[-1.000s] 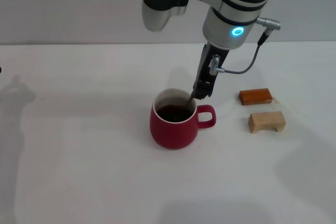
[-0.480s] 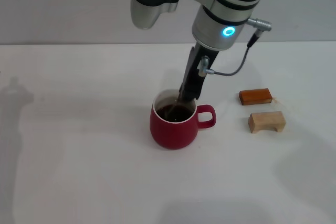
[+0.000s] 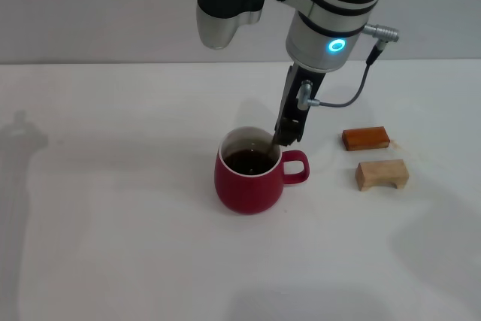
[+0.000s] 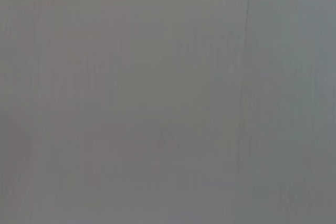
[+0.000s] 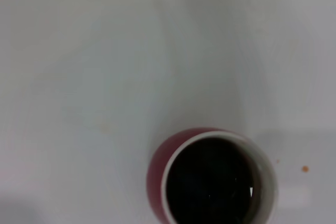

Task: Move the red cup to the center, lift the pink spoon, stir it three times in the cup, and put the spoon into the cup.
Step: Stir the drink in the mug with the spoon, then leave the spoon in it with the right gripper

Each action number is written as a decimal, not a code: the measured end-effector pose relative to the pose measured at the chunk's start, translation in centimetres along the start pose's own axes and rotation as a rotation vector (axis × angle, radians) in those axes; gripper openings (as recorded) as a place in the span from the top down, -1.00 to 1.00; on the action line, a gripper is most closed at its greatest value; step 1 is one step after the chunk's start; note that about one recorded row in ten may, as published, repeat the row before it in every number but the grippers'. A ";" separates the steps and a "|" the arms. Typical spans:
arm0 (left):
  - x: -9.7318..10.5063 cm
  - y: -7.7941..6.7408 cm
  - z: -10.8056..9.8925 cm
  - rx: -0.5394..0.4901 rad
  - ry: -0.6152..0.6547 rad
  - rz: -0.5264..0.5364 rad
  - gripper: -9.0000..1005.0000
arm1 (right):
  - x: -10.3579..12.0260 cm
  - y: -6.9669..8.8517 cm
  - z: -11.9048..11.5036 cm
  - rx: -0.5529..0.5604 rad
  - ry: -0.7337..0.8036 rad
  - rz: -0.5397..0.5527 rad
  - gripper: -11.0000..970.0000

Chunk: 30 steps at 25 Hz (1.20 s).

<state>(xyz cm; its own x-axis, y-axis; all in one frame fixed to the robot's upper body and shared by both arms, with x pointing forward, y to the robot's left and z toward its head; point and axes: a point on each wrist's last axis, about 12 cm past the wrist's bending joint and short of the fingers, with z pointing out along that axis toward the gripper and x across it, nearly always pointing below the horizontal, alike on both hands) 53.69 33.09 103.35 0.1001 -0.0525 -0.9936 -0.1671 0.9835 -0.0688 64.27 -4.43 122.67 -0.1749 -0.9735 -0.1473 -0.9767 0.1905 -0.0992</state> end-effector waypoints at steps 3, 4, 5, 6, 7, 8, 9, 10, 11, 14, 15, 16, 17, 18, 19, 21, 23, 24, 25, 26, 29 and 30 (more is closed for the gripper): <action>0.0 0.0 0.0 -0.001 0.000 0.000 0.99 | 0.0 0.4 -0.1 -0.032 -0.007 -0.004 0.68; 0.0 0.1 -0.1 -0.002 0.000 0.000 0.99 | -0.3 0.7 -0.1 -0.057 -0.023 -0.010 0.68; 0.0 0.1 -0.1 -0.002 0.000 0.000 0.99 | -0.3 0.7 -0.1 -0.057 -0.023 -0.010 0.67; 0.0 0.1 -0.1 -0.003 -0.001 0.000 0.99 | -0.4 0.8 -0.1 -0.061 -0.034 -0.013 0.67; 0.0 0.1 -0.2 -0.003 -0.002 0.001 0.99 | -0.6 0.8 -0.2 -0.058 -0.044 -0.015 0.67; 0.0 0.2 -0.2 -0.004 -0.004 0.001 0.99 | -0.7 0.7 -0.3 -0.050 -0.058 -0.015 0.67; 0.0 0.2 -0.2 -0.004 -0.006 0.001 0.99 | -0.9 0.6 -0.3 -0.039 -0.070 -0.014 0.67; -0.1 0.2 -0.2 -0.004 -0.010 0.000 0.99 | -1.0 0.4 -0.3 -0.027 -0.081 -0.012 0.67; -0.1 0.2 -0.2 -0.004 -0.013 -0.002 0.99 | -1.1 0.3 -0.2 -0.015 -0.088 -0.009 0.67; -0.1 0.2 -0.3 -0.004 -0.016 -0.009 0.99 | -0.9 -0.1 0.0 0.021 -0.079 0.002 0.66; -0.1 0.2 -0.3 -0.004 -0.017 -0.011 0.99 | -0.8 -0.2 0.1 0.028 -0.071 0.005 0.66; -0.1 0.2 -0.3 -0.004 -0.018 -0.011 0.99 | -0.6 -0.3 0.1 0.036 -0.060 0.008 0.66; -0.1 0.2 -0.3 -0.004 -0.018 -0.011 0.99 | -0.5 -0.4 0.0 0.040 -0.047 0.011 0.66; -0.1 0.2 -0.2 -0.003 -0.019 -0.011 0.99 | -0.4 -0.4 0.0 0.035 -0.036 0.012 0.66; -0.2 0.2 -0.2 -0.002 -0.020 -0.011 0.99 | -0.1 -0.1 0.1 0.016 -0.013 0.010 0.66; -0.2 0.1 -0.2 -0.002 -0.021 -0.011 0.99 | 0.0 0.0 0.0 0.004 -0.003 0.008 0.65; -0.2 0.1 -0.2 -0.001 -0.021 -0.011 0.99 | 0.1 0.3 0.0 -0.020 0.002 -0.001 0.65; -0.2 0.2 -0.2 -0.001 -0.021 -0.011 0.99 | -0.1 0.6 -0.1 -0.047 -0.012 -0.009 0.65; -0.2 0.2 -0.2 -0.001 -0.021 -0.011 0.99 | -0.1 0.6 -0.1 -0.047 -0.012 -0.009 0.65; -0.2 0.2 -0.2 -0.002 -0.020 -0.011 0.99 | -0.2 0.8 -0.1 -0.058 -0.024 -0.012 0.65; -0.1 0.2 -0.3 -0.004 -0.021 -0.011 0.99 | -0.6 0.7 -0.2 -0.048 -0.058 -0.018 0.64; -0.1 0.2 -0.3 -0.004 -0.021 -0.011 0.99 | -0.8 0.5 -0.2 -0.035 -0.069 -0.018 0.64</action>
<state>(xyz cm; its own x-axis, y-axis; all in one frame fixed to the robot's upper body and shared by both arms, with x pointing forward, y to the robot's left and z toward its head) 53.32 33.29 103.45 0.1223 -0.0592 -0.9907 -0.1700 0.9822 -0.0797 63.86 -3.60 122.97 -0.1497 -0.9653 -0.2138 -0.9835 0.1677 -0.0682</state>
